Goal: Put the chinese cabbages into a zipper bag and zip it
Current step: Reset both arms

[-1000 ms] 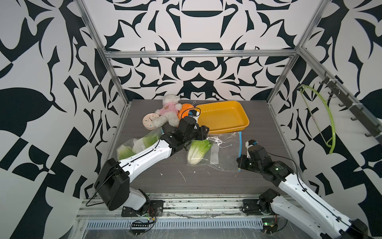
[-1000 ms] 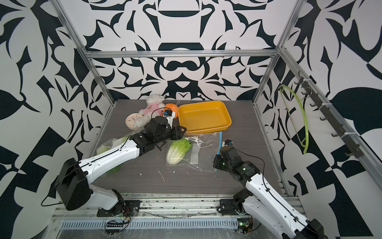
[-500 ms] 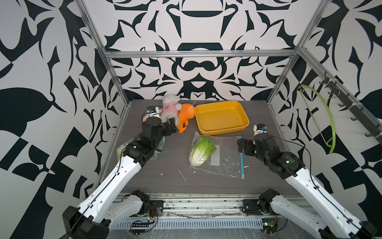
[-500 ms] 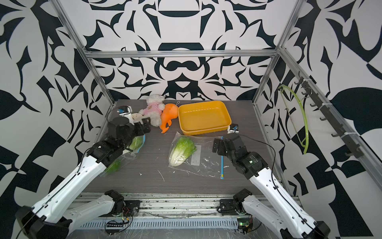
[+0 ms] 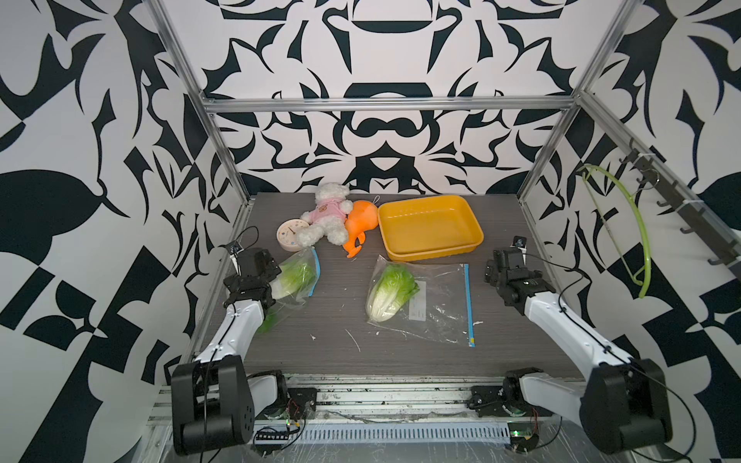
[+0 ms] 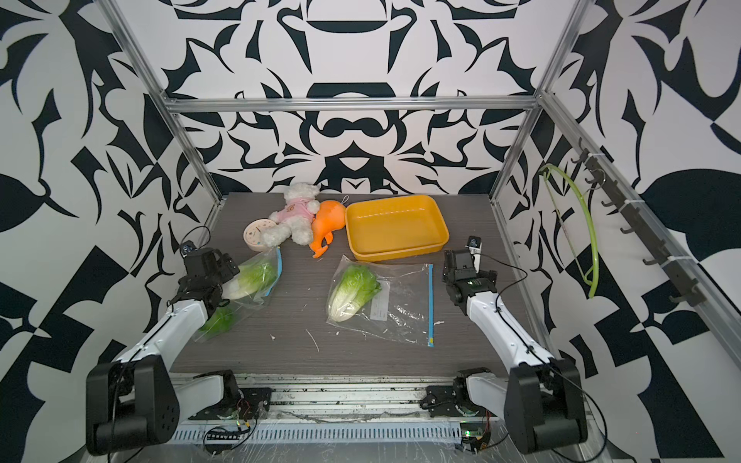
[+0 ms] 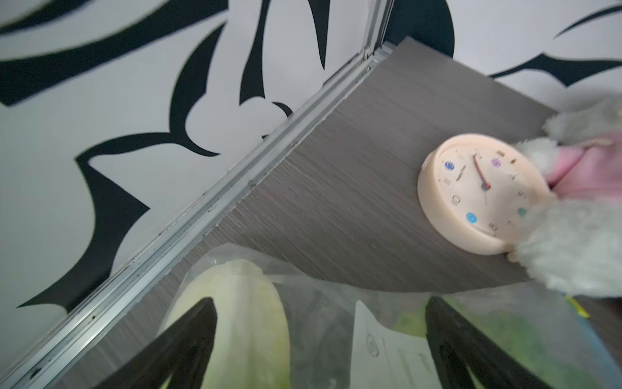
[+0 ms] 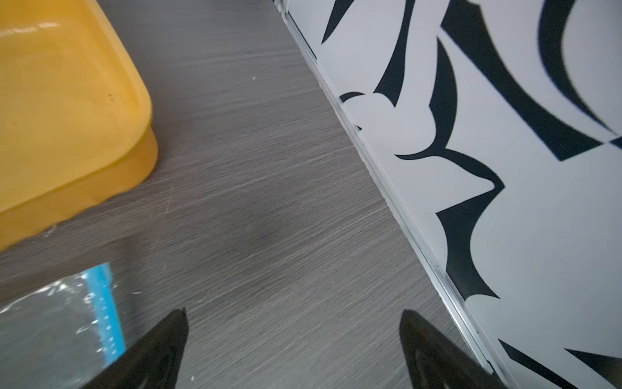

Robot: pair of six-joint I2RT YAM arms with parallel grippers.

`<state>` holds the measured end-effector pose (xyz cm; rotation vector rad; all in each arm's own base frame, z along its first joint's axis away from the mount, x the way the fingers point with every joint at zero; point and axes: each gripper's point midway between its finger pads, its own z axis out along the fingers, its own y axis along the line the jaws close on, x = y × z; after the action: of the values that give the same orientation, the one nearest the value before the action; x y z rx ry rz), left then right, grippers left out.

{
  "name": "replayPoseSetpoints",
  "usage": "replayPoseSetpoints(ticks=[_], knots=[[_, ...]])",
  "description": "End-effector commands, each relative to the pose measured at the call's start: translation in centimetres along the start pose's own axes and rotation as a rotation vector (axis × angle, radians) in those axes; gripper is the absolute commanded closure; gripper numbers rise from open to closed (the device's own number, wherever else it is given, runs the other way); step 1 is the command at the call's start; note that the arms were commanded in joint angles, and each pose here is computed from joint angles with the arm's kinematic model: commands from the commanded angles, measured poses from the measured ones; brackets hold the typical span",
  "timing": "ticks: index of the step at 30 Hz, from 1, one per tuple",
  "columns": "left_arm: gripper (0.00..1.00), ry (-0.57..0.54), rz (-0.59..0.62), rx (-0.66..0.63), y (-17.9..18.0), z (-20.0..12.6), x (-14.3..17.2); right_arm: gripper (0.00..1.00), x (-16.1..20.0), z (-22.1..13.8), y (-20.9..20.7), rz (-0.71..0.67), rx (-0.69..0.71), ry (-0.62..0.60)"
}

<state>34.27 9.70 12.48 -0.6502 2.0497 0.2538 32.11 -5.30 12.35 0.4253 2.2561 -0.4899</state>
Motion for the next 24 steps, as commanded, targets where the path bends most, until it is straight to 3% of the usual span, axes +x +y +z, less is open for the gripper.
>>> replayPoseSetpoints(ticks=[1,8,13,14,17,24], knots=[[0.01,-0.195,0.003,0.105,-1.8,0.3,-2.9,0.00,-2.1,1.9,0.8,0.037,-0.012,-0.121],[0.01,-0.171,0.067,0.242,-4.5,3.2,0.9,0.00,-1.6,3.3,4.7,-0.009,-0.204,-0.282],[0.01,-0.226,0.123,0.363,-6.3,2.7,2.4,0.01,-1.7,3.1,7.8,-0.071,-0.368,-0.359],[0.01,-0.253,0.118,0.362,-6.3,2.6,2.3,0.00,-1.3,3.2,8.4,-0.082,-0.396,-0.355],[0.01,-0.186,0.116,0.325,-5.8,3.0,2.8,0.01,0.2,3.0,10.1,-0.126,-0.495,-0.391],[0.01,-0.191,0.113,0.316,-6.0,3.2,2.5,0.01,-0.1,4.2,8.4,-0.070,-0.384,-0.366]])
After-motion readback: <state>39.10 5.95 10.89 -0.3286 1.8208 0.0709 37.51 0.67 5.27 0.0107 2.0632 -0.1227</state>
